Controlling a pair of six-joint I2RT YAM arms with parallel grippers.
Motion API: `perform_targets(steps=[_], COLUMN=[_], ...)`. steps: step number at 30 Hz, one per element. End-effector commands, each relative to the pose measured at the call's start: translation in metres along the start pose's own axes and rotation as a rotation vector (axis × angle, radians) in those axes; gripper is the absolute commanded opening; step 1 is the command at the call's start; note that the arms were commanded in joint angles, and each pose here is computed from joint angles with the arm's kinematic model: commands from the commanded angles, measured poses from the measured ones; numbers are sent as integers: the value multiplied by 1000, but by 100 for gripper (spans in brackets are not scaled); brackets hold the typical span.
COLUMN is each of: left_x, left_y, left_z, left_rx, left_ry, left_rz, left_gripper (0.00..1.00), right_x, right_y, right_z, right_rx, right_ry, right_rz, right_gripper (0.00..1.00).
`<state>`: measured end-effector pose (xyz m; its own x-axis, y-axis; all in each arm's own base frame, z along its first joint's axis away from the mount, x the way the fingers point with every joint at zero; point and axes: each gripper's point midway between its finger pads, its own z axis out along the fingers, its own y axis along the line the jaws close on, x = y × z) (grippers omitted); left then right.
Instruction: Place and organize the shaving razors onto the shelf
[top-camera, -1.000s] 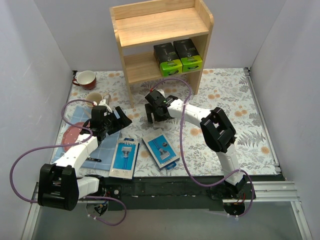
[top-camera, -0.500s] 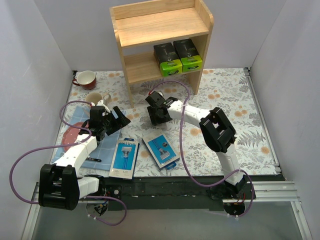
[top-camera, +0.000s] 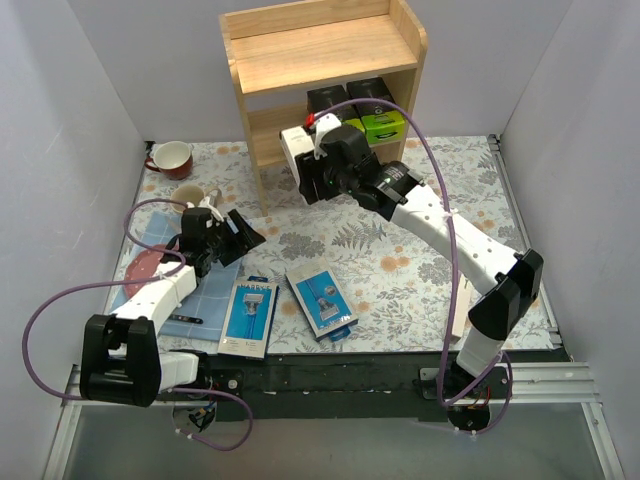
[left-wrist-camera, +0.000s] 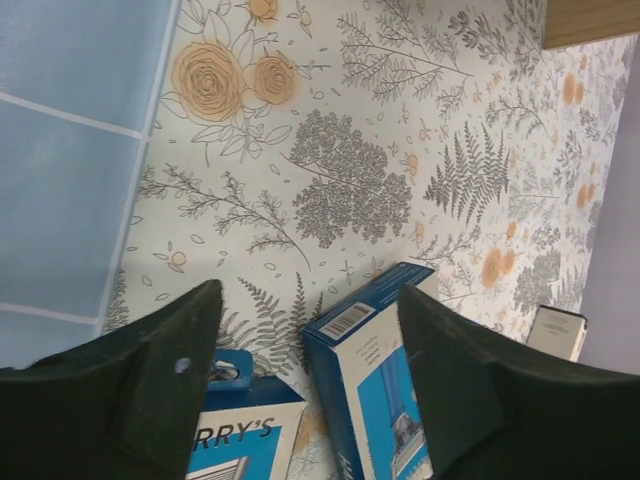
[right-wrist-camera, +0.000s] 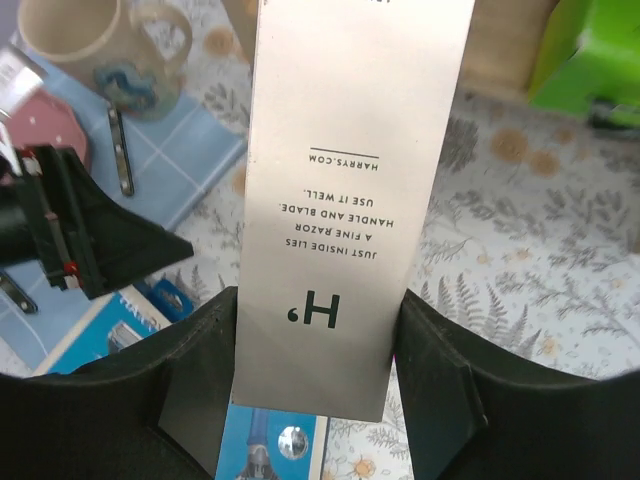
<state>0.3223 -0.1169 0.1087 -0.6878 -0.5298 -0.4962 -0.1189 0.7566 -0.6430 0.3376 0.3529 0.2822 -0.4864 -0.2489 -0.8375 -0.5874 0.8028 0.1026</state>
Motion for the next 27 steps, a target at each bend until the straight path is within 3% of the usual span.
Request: perform_targets(steps=[1,5,9,27], left_x=[-19,-16,-12,4], left_y=[-43,-69,-102,-142], left_z=[3,8,6,23], left_rx=[138,213,326,426], left_ry=[-21,4,15,62], left_rz=[44,104,170,207], left_gripper=[62,43,0,0], right_x=[-47,-62,-74,-92], right_y=[-7,-13,-20,-39], right_z=[1,27,42,74], right_rx=[64,111,134,219], right_ry=[-138,-164,-187,-247], right_rz=[-22,-7,14,32], right_gripper=[50,52,52,57])
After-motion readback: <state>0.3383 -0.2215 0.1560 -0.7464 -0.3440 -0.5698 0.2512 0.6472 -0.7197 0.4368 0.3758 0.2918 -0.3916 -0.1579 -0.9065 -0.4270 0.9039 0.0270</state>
